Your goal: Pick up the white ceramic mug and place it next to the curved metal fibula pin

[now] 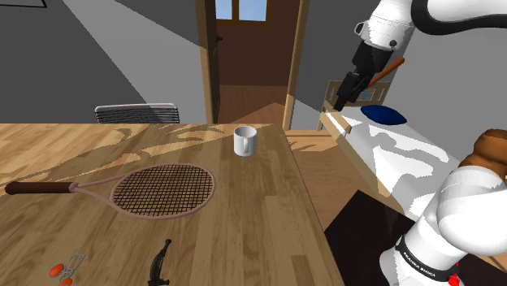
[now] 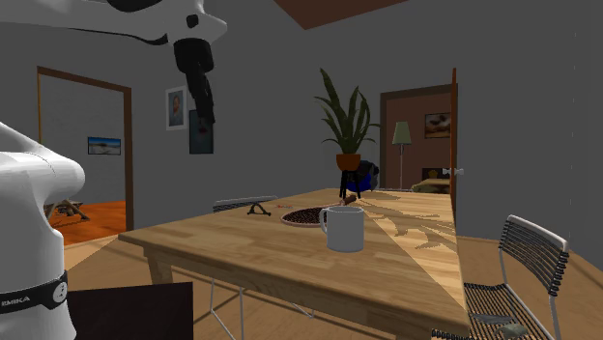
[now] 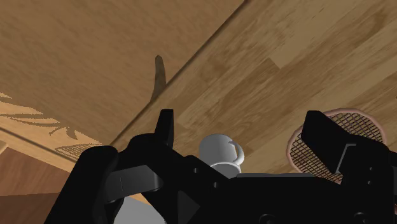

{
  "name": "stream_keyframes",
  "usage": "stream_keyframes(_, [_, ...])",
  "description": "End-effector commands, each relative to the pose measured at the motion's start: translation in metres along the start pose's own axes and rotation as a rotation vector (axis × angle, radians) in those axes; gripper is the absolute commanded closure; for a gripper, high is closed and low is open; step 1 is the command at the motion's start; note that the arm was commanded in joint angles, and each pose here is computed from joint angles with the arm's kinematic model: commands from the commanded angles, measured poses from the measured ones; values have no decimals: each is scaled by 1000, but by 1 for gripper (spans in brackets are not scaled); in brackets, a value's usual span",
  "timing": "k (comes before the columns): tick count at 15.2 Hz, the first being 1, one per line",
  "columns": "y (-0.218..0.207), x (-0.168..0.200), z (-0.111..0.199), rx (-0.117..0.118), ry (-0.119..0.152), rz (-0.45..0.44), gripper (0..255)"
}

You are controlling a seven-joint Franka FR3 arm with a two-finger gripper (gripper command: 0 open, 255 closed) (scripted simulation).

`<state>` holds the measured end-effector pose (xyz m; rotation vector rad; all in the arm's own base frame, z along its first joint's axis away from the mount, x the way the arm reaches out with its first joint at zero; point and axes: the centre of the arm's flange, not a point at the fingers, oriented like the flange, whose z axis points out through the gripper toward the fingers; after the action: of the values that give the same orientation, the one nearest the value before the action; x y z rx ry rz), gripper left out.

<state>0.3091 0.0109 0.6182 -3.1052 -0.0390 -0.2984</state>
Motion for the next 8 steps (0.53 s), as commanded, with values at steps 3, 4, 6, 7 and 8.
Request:
stream_keyframes(3, [1, 19, 18, 1, 1, -3, 0])
stream_keyframes(4, [1, 29, 27, 2, 2, -4, 0])
stream_keyframes(6, [2, 48, 45, 4, 3, -7, 0])
stream_keyframes(7, [2, 57, 54, 4, 4, -8, 0])
stream_keyframes(8, [2, 67, 63, 5, 5, -10, 0])
